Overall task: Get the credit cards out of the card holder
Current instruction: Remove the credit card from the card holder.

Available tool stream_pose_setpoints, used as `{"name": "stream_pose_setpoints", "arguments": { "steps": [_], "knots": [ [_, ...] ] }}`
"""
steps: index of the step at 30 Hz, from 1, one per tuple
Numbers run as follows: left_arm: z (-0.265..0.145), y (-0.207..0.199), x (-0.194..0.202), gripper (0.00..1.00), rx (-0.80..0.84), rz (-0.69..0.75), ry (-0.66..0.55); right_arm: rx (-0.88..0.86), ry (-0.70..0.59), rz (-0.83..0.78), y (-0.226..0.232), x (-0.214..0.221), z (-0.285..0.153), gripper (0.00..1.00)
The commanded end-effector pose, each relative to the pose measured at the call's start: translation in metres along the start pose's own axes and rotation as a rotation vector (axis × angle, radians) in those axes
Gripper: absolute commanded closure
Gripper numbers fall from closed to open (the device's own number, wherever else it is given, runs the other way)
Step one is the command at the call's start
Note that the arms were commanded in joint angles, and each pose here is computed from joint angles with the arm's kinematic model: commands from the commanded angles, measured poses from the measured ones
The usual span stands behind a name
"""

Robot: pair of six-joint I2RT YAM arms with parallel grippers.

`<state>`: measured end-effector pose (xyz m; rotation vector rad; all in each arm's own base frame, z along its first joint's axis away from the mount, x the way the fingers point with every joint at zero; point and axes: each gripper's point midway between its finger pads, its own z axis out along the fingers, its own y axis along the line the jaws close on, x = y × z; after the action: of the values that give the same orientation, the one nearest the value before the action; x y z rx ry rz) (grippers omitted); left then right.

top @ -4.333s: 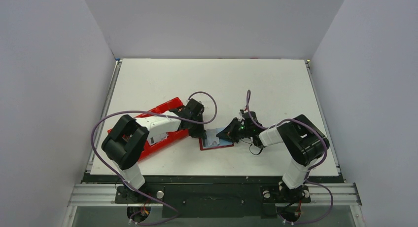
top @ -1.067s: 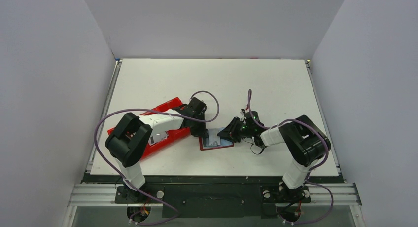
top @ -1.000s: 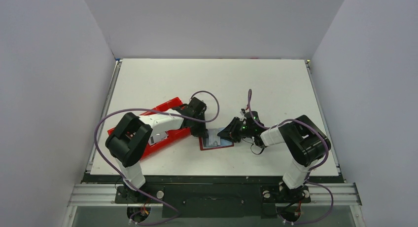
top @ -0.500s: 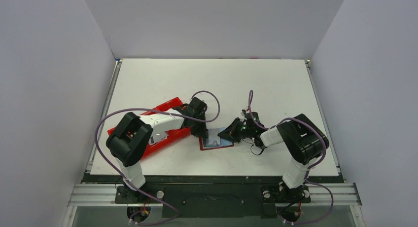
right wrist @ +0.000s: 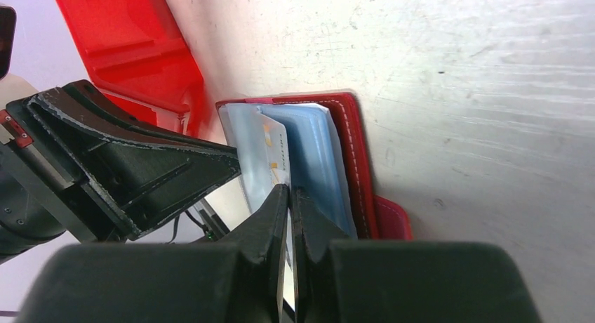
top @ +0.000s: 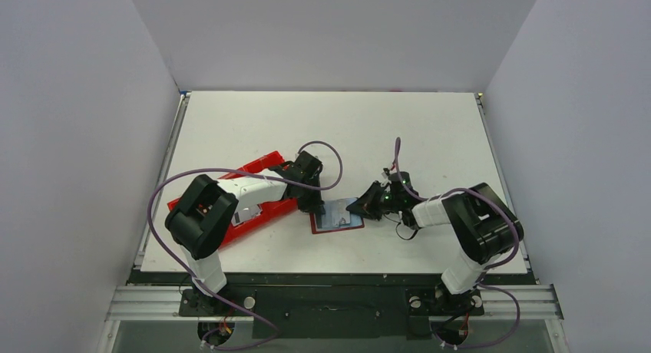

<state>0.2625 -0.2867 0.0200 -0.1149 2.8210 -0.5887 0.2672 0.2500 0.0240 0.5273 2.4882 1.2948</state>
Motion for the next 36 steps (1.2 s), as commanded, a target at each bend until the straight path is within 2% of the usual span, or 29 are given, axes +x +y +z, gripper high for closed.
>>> {"name": "stream_pose_setpoints", "arguments": {
  "steps": [1,15,27,29,36],
  "knots": [
    [0.015,0.062,0.032,1.00,-0.218,0.014,0.086,0.031,-0.052,-0.043,-0.007,-0.011,-0.009,1.00],
    [0.007,0.054,0.024,1.00,-0.202,0.027,0.064,0.047,-0.068,-0.057,-0.009,-0.017,-0.018,1.00],
    [-0.023,0.036,-0.001,1.00,-0.190,0.057,-0.011,0.048,-0.073,-0.062,-0.008,-0.019,-0.021,1.00],
    [-0.031,0.031,-0.006,0.97,-0.181,0.067,-0.028,0.048,-0.073,-0.061,-0.008,-0.020,-0.021,1.00],
    [-0.062,0.005,-0.022,0.74,-0.103,0.093,-0.084,0.027,-0.071,-0.058,-0.001,-0.021,-0.021,1.00]
  ]
}}
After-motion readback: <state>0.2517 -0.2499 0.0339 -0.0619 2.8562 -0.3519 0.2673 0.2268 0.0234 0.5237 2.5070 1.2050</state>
